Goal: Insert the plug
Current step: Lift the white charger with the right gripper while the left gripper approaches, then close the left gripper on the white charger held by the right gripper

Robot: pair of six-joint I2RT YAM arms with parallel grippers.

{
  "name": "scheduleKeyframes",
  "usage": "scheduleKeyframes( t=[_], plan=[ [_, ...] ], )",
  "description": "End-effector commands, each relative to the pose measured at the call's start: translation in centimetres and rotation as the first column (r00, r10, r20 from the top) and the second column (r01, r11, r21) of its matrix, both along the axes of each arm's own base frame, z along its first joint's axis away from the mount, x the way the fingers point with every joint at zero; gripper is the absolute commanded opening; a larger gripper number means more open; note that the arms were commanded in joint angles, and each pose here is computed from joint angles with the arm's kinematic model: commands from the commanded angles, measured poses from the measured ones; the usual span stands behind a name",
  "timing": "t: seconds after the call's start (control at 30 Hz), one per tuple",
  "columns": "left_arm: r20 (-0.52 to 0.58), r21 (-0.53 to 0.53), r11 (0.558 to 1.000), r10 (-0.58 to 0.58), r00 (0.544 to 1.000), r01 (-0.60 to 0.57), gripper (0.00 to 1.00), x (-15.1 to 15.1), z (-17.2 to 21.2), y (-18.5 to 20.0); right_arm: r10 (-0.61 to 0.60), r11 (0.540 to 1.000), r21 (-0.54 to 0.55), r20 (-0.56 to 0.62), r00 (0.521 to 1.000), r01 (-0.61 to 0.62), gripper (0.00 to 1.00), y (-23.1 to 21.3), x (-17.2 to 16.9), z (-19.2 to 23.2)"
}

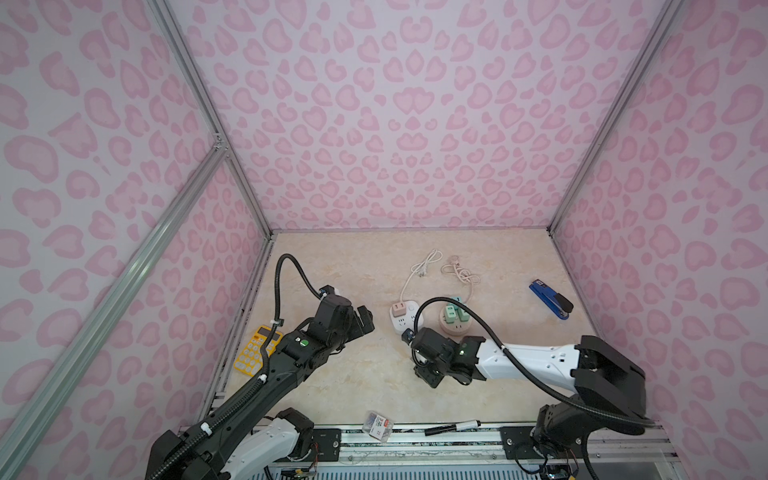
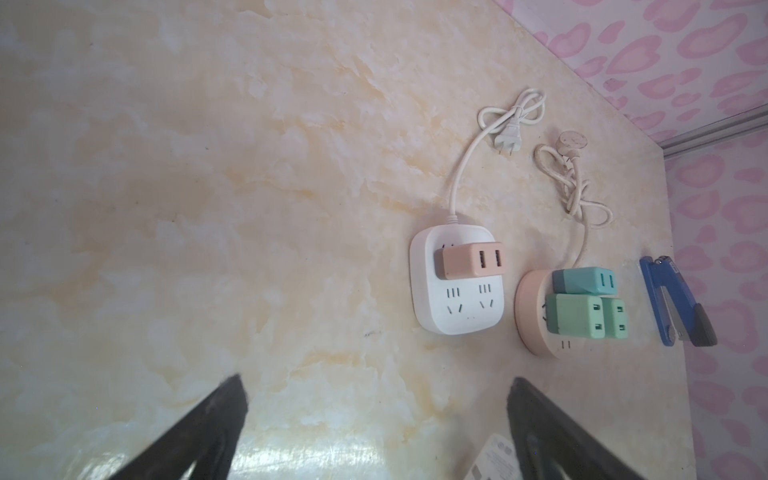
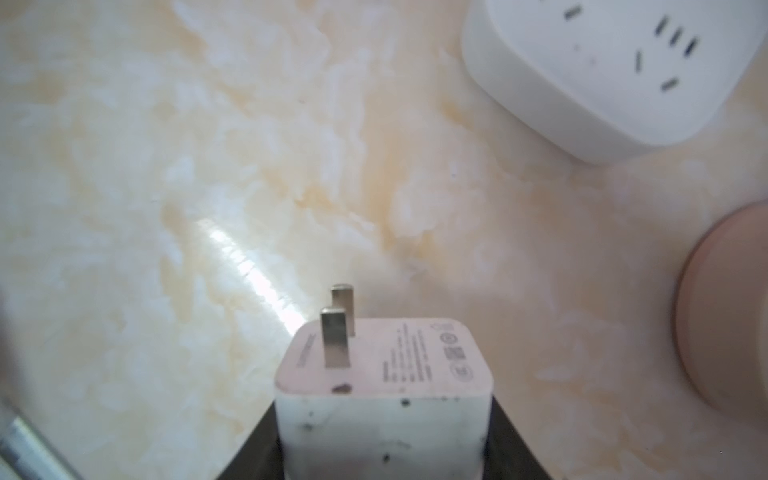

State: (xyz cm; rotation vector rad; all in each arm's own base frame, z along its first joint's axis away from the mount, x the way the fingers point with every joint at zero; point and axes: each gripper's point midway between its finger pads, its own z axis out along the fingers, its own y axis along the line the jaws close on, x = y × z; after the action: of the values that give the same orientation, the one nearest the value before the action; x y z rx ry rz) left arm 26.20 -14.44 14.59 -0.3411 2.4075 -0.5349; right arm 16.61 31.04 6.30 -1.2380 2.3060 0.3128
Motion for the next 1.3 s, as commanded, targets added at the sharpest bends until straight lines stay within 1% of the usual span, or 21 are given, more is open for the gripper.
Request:
scheduleKeyframes(
  t=[0.0, 0.07, 0.2, 0.27, 0.33, 0.43, 0.5, 0.6, 0.73, 0.9, 1.13, 1.27],
  plan=[
    [0.021, -0.010, 1.000, -0.015, 1.000, 0.015, 0.99, 0.0, 0.3, -0.2, 0.074, 0.984, 0.146, 0.182, 0.981, -0.101, 0.00, 2.1, 1.3, 4.3],
    [0.020, -0.022, 0.999, -0.028, 0.999, 0.028, 0.98, -0.2, 0.2, -0.5, 0.086, 0.979, 0.162, 0.204, 0.975, -0.121, 0.00, 1.9, 1.2, 5.6],
    [0.033, -0.067, 0.994, -0.082, 0.996, 0.084, 0.98, -1.0, 0.6, -1.7, 0.103, 0.981, 0.140, 0.198, 0.975, -0.132, 0.00, 1.6, 1.4, 6.7],
    [0.051, -0.097, 0.987, -0.127, 0.991, 0.132, 0.97, -1.5, 1.2, -2.7, 0.105, 0.983, 0.132, 0.182, 0.978, -0.130, 0.00, 1.5, 1.6, 7.2],
    [0.065, -0.120, 0.978, -0.162, 0.985, 0.169, 0.97, -2.0, 1.8, -3.5, 0.074, 0.986, 0.138, 0.169, 0.983, -0.098, 0.00, 1.6, 2.2, 7.6],
    [0.079, -0.160, 0.961, -0.216, 0.973, 0.226, 0.97, -2.8, 2.4, -4.8, 0.083, 0.984, 0.147, 0.095, 0.992, -0.096, 0.00, 2.2, 2.2, 8.2],
    [0.093, -0.184, 0.949, -0.242, 0.966, 0.256, 0.97, -3.2, 2.9, -5.3, 0.085, 0.980, 0.179, 0.031, 0.996, -0.090, 0.00, 2.9, 2.2, 8.3],
    [0.108, -0.213, 0.933, -0.273, 0.956, 0.291, 0.96, -3.7, 3.5, -5.9, 0.127, 0.967, 0.231, -0.063, 0.990, -0.109, 0.00, 4.0, 1.6, 8.7],
    [0.131, -0.262, 0.907, -0.305, 0.943, 0.329, 0.96, -4.1, 4.1, -6.7, 0.199, 0.936, 0.318, -0.120, 0.973, -0.153, 0.00, 5.3, 0.7, 9.6],
    [0.127, -0.338, 0.864, -0.352, 0.928, 0.374, 0.94, -4.6, 4.9, -8.3, 0.217, 0.926, 0.339, -0.116, 0.969, -0.167, 0.00, 5.6, 0.7, 9.9],
    [0.067, -0.419, 0.807, -0.429, 0.901, 0.415, 0.78, -5.2, 5.0, -10.4, 0.205, 0.923, 0.348, -0.073, 0.976, -0.168, 0.00, 5.8, 1.4, 10.6],
    [0.045, -0.461, 0.779, -0.458, 0.888, 0.425, 0.73, -5.7, 4.9, -11.2, 0.178, 0.928, 0.339, -0.041, 0.983, -0.154, 0.00, 6.0, 2.2, 11.0]
  ],
)
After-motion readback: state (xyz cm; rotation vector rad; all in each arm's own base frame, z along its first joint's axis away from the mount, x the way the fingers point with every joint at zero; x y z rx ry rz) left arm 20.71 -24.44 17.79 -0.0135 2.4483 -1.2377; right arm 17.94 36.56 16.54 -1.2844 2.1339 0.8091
